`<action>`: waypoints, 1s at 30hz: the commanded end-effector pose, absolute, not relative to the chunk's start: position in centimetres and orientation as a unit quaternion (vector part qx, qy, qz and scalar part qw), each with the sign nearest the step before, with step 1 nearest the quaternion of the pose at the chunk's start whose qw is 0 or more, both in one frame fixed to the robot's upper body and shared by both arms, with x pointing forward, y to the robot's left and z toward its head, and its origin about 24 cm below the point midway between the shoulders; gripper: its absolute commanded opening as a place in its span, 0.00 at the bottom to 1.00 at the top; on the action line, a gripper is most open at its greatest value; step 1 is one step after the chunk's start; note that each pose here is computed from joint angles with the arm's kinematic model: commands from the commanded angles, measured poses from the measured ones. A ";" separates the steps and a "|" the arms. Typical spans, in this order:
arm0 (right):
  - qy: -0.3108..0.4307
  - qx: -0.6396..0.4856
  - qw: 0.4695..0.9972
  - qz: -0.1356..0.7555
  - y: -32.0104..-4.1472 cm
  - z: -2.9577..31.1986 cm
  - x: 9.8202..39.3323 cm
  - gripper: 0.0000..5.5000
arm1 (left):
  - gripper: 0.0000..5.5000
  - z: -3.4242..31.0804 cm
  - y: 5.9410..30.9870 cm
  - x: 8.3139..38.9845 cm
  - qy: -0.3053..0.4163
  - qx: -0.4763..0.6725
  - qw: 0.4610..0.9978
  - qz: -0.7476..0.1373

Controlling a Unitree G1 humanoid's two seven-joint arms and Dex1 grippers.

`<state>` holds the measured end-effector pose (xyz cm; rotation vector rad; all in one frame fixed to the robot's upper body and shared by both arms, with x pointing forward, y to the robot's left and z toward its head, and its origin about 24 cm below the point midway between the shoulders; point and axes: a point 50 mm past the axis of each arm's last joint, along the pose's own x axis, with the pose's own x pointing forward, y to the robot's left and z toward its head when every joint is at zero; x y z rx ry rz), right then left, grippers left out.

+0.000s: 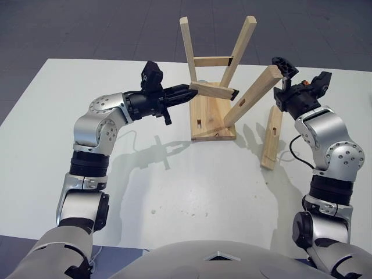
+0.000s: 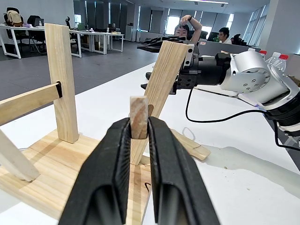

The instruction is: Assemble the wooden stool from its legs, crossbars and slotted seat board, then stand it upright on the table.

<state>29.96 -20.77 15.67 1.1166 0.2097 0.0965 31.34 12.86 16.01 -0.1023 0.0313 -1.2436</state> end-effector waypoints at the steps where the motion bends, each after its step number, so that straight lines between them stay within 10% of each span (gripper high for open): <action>1: 0.115 0.539 0.834 0.041 -20.2 15.3 29.9 0.98 | 0.08 15.6 12.0 31.2 0.016 -0.025 0.805 -0.593; 30: 0.205 0.500 0.839 0.058 -18.3 13.5 28.9 0.98 | 0.08 12.2 9.5 31.1 -0.016 0.054 0.819 -0.571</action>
